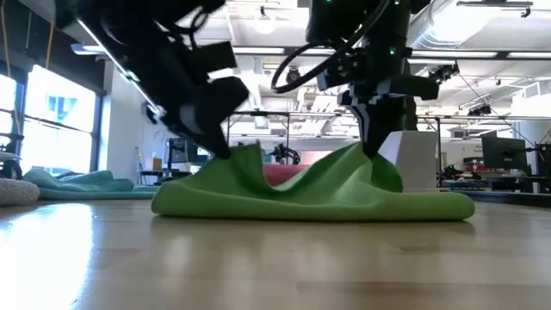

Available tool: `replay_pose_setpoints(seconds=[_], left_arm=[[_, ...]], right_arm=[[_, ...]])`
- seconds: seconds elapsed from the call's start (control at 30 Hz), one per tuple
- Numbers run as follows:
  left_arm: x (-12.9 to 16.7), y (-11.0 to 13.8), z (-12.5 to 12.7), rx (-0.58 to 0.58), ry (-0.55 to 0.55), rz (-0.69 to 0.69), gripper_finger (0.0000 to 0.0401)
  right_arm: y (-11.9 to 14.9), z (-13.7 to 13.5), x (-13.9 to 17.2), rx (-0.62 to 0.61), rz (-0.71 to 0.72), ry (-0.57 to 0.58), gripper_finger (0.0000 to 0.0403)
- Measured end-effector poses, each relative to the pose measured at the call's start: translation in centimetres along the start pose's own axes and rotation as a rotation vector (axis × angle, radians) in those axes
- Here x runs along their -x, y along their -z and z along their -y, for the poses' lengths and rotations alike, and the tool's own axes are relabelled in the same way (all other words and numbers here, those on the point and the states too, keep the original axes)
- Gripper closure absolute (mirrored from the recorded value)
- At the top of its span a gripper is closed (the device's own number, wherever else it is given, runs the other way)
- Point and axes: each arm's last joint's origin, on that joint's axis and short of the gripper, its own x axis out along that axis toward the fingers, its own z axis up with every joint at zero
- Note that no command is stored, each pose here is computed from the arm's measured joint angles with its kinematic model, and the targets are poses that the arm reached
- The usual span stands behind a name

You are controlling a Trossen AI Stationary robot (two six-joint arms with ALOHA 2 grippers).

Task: Fold microfiber towels
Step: Fold the green microfiber cloth on the table

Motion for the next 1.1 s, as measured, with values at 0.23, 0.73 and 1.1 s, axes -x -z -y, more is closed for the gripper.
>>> replay_pose_setpoints(seconds=[0.23,0.73,1.1], left_arm=[[-1.0,-0.3,-0.2,0.021,-0.057,0.039,0.0401],[-1.3,-0.4,-0.4,0.036,-0.042,0.008,0.0401],[-0.2,0.4,0.5,0.015,-0.009,0.022,0.0401]], right_arm=[[0.9,1.6,-0.3,0.04,-0.075,-0.011,0.0402],[0.4,3.3,-1.7,0.041,-0.041,-0.077,0.0381],[0.3,3.8,-3.0,0.08,-0.139,0.176,0.0297]])
